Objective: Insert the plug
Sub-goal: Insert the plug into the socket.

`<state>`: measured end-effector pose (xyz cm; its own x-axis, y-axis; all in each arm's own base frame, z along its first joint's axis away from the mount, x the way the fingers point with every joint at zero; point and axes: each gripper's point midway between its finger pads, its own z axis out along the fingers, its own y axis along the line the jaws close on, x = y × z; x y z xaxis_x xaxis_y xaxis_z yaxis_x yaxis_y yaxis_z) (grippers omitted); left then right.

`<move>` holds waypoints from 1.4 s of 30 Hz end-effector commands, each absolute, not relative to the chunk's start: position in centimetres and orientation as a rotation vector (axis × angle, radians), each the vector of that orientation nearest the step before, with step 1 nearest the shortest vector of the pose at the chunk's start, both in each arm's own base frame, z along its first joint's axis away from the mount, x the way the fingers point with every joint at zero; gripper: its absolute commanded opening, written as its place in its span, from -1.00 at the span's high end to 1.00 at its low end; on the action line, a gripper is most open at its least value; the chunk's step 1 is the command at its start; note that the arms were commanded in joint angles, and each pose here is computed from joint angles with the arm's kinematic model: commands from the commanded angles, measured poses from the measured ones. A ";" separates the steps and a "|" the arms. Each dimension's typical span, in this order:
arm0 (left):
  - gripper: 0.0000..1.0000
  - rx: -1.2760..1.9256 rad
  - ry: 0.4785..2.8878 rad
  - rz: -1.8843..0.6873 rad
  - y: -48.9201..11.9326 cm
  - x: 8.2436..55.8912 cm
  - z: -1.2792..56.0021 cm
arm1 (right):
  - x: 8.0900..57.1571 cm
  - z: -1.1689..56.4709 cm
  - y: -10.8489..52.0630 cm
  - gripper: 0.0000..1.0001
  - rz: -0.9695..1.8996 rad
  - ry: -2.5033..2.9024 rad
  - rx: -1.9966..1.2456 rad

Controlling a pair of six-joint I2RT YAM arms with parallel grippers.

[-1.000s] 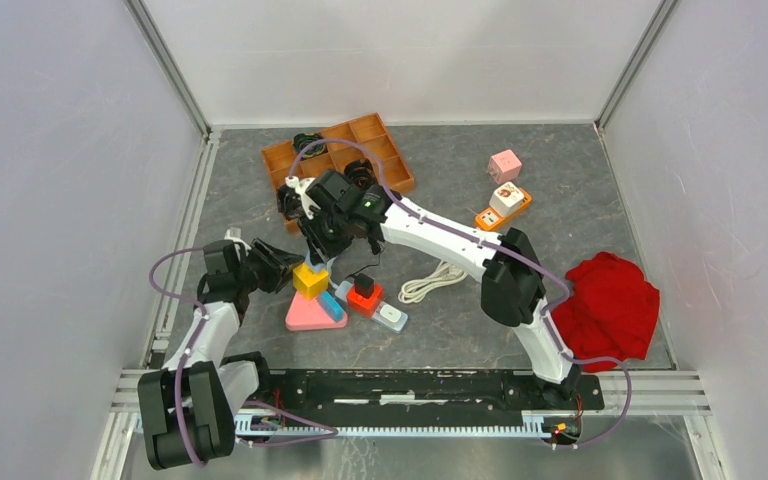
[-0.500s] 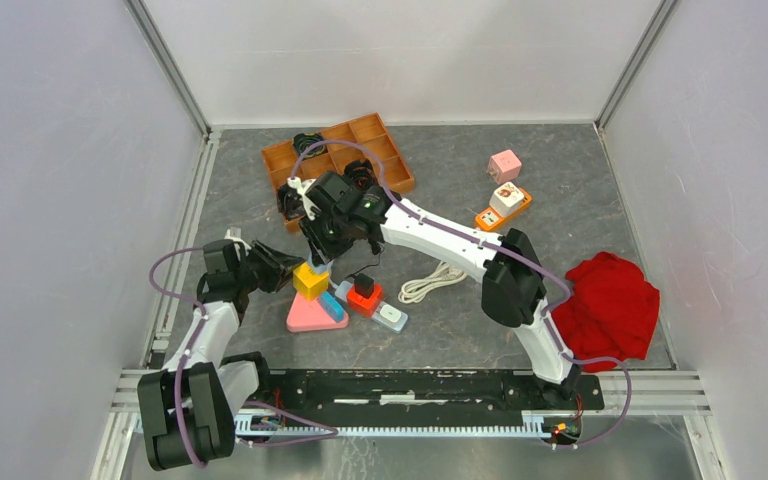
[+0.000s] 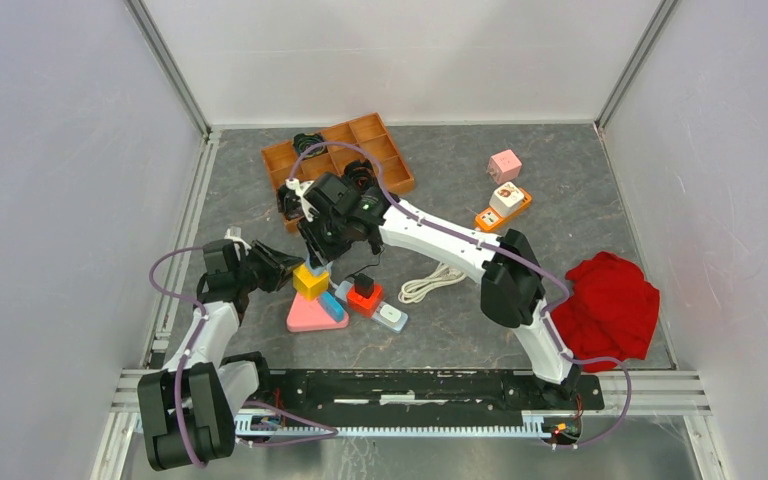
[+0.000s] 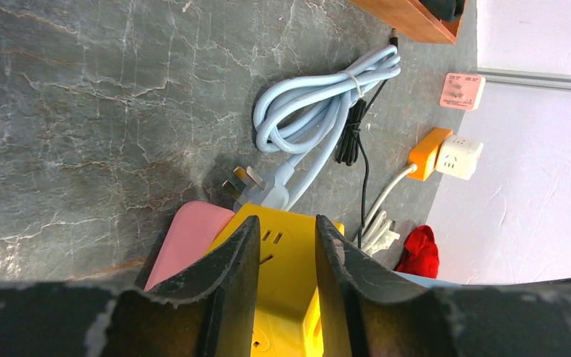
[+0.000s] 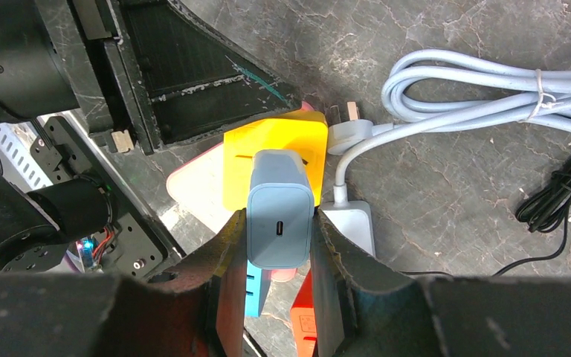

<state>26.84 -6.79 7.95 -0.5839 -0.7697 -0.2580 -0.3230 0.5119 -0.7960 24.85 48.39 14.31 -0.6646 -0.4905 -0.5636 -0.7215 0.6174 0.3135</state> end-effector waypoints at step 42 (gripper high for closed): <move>0.45 -0.803 2.105 -1.069 -8.0 27.0 9.6 | 20.7 6.7 48.5 1.00 0.564 2.437 -0.987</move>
